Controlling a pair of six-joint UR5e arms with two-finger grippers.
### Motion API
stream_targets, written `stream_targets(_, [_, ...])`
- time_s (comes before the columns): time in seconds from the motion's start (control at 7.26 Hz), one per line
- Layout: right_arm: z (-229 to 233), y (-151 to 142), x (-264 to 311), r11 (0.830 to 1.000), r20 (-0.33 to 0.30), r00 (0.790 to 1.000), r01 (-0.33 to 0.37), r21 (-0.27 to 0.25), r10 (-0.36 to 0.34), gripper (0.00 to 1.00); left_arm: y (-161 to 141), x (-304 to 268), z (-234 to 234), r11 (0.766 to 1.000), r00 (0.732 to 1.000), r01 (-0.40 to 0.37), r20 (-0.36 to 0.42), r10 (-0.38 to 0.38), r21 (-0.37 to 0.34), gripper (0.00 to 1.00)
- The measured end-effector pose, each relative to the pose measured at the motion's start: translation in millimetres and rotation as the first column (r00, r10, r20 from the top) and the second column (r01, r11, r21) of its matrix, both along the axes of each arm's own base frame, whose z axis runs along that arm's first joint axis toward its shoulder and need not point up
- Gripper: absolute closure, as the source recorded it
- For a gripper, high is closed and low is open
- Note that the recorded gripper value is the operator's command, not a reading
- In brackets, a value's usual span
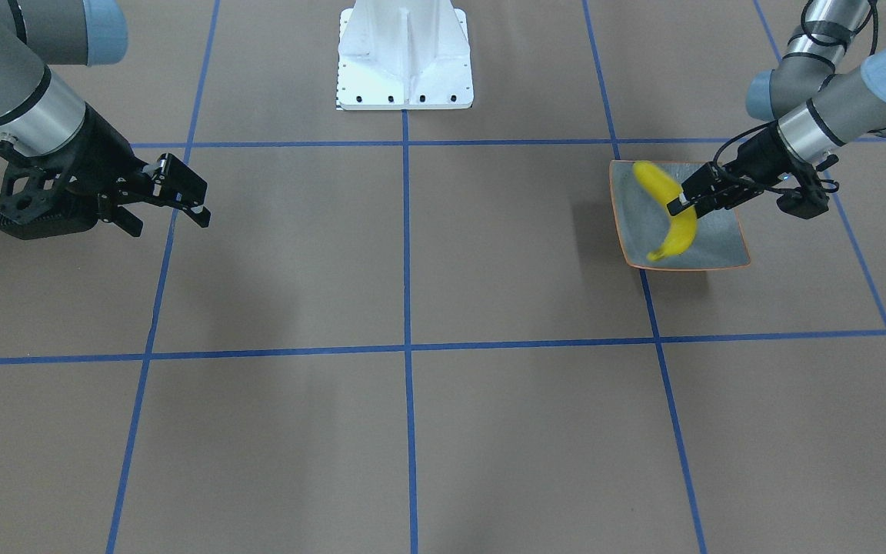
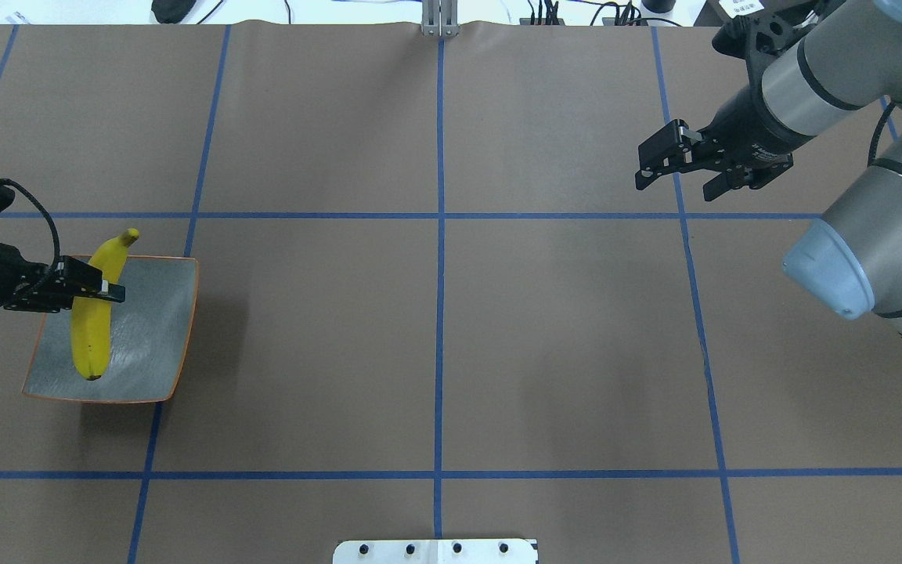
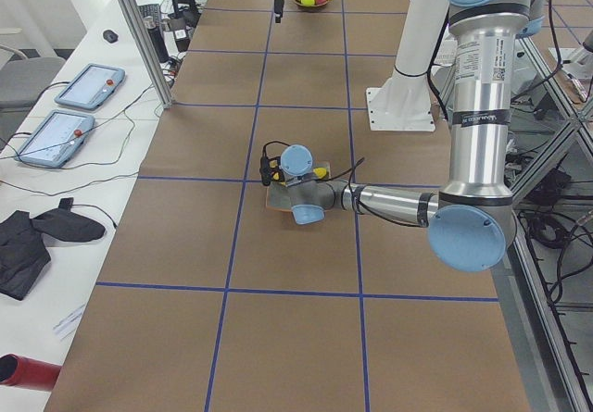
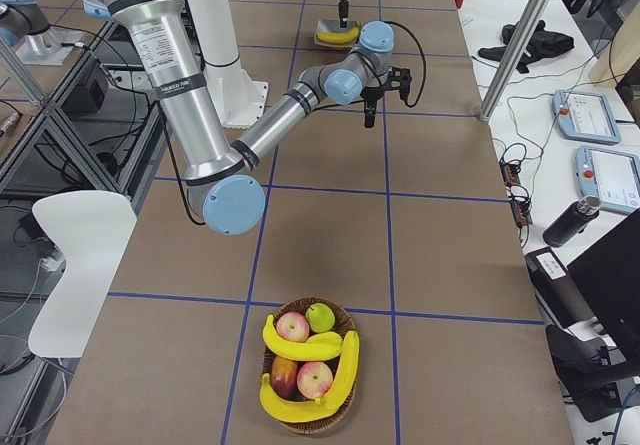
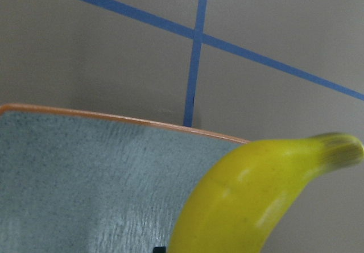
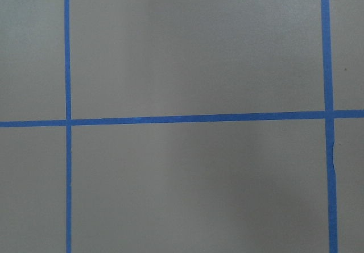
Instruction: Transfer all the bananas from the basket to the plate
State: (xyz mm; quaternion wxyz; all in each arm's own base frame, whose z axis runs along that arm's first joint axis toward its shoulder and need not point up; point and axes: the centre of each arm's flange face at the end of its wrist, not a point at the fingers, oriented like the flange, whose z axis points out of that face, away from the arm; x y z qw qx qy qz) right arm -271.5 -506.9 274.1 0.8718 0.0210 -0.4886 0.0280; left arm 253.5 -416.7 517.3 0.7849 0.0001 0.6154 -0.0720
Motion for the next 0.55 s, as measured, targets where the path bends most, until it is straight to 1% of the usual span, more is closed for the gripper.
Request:
stream_targets(0.28, [-0.3, -2.2, 2.5, 1.0, -0.006, 1.0, -0.014, 0.005, 0.014, 0.01, -4.1, -8.3, -1.2, 1.0, 1.0, 0.017, -0.002, -0.017, 0.003, 0.0])
stream_targets(0.41, [6.1, -6.2, 8.1, 0.999, -0.031, 0.999, -0.044, 0.012, 0.044, 0.01, -13.1, -23.9, -4.2, 0.999, 0.999, 0.044, -0.008, -0.044, 0.004, 0.0])
stream_targets(0.55, [23.1, -14.0, 17.1, 0.997, -0.077, 0.994, -0.07, 0.033, 0.072, 0.01, -25.9, -45.1, -7.7, 0.997, 0.997, 0.074, -0.015, -0.074, 0.0, 0.0])
